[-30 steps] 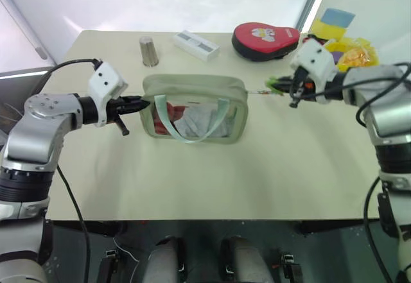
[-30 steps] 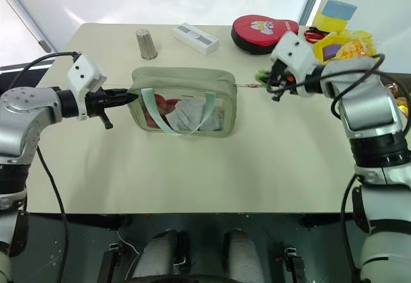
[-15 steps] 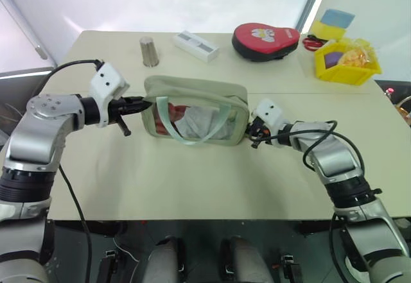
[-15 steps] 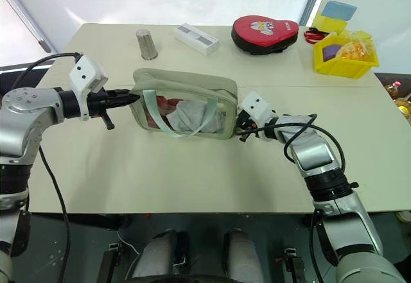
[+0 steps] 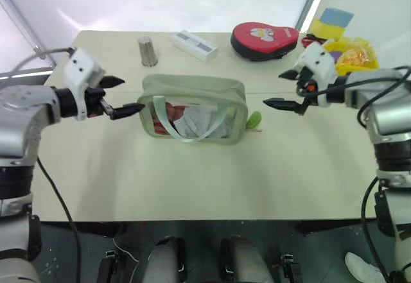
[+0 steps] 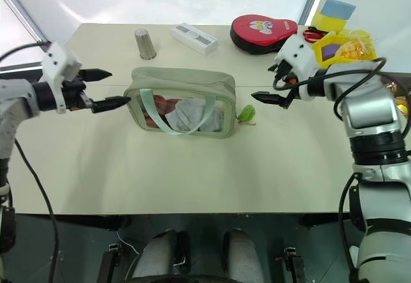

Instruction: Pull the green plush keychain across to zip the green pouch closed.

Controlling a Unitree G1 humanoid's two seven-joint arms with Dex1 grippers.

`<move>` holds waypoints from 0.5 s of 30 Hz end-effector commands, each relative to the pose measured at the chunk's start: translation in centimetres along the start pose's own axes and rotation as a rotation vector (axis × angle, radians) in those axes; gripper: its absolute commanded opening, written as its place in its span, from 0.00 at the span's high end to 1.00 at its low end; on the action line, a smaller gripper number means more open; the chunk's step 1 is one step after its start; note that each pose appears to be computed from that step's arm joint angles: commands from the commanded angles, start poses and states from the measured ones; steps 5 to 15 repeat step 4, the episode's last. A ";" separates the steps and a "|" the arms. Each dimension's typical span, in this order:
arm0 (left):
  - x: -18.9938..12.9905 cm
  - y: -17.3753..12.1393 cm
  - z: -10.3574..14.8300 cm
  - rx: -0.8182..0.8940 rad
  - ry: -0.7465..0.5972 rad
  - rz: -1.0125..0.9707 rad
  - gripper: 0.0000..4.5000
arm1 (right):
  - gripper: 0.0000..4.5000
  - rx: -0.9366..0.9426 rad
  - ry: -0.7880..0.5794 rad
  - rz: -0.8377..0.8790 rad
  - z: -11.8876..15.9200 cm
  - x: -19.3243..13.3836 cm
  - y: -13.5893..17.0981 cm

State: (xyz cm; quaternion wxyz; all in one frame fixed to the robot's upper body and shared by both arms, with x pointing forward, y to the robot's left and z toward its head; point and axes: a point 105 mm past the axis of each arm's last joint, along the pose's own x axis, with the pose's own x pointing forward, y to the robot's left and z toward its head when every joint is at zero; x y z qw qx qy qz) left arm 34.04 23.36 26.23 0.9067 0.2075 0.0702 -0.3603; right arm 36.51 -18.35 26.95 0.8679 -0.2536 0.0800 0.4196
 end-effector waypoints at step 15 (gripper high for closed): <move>-2.6 2.2 2.7 0.034 -0.068 0.040 0.00 | 0.00 0.003 -0.161 0.101 5.2 -1.9 1.5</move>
